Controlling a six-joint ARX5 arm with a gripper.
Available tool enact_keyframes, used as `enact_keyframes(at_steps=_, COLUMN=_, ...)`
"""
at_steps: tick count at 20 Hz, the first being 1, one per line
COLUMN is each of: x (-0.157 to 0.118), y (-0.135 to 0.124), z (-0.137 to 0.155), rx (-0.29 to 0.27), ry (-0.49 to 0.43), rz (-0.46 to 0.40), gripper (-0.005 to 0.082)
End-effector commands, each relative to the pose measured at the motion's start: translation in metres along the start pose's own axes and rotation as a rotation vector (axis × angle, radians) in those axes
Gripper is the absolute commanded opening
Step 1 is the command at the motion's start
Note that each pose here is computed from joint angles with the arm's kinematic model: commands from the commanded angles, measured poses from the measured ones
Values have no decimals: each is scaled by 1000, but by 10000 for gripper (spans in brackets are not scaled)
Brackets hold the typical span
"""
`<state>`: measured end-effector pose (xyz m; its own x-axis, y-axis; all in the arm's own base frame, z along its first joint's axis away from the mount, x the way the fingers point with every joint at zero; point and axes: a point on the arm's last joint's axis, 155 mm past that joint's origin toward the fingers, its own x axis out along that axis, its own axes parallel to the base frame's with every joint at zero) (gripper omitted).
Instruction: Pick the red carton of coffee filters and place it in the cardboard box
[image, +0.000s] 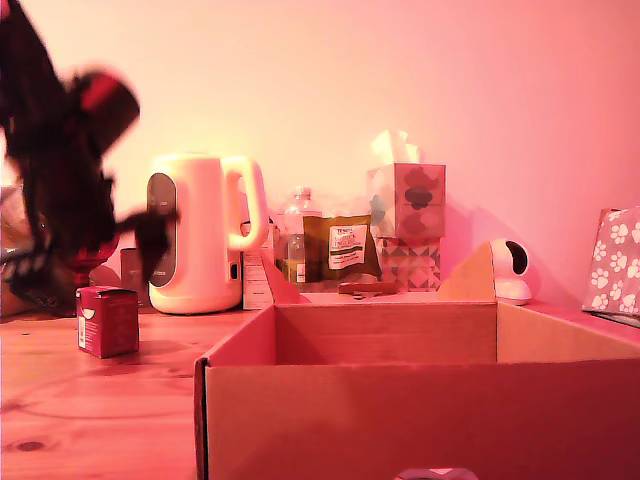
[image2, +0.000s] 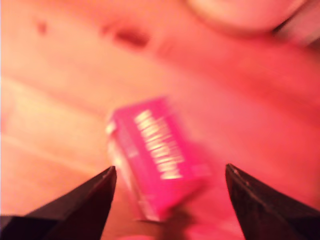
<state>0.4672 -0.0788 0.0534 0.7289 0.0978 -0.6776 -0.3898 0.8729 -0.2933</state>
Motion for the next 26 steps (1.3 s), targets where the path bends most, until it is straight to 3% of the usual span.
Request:
enact_keyframes(at_steps=1, x=5, y=4, z=-4, rx=-8, ry=4, rz=6, gripper=632)
enact_keyframes(at_steps=6, x=13, y=10, z=-9, rx=-6, ry=21, rz=20, gripper=578)
enact_keyframes(at_steps=12, x=14, y=10, z=-18, rx=33, ry=76, rz=-4, gripper=224)
enact_keyframes(at_steps=16, x=2, y=11, z=-21, rx=80, ry=115, rz=-6, gripper=218)
enact_keyframes(at_steps=19, x=-22, y=7, z=-7, rx=229, ry=100, rz=-28, gripper=218)
enact_keyframes(at_steps=23, x=-71, y=-4, z=17, rx=335, ry=59, rz=-89, gripper=218)
enact_keyframes(at_steps=25, x=-98, y=-16, z=23, rx=446, ry=39, rz=-152, gripper=218)
enact_keyframes(at_steps=26, x=-112, y=-22, z=26, rx=446, ry=27, rz=-184, gripper=218)
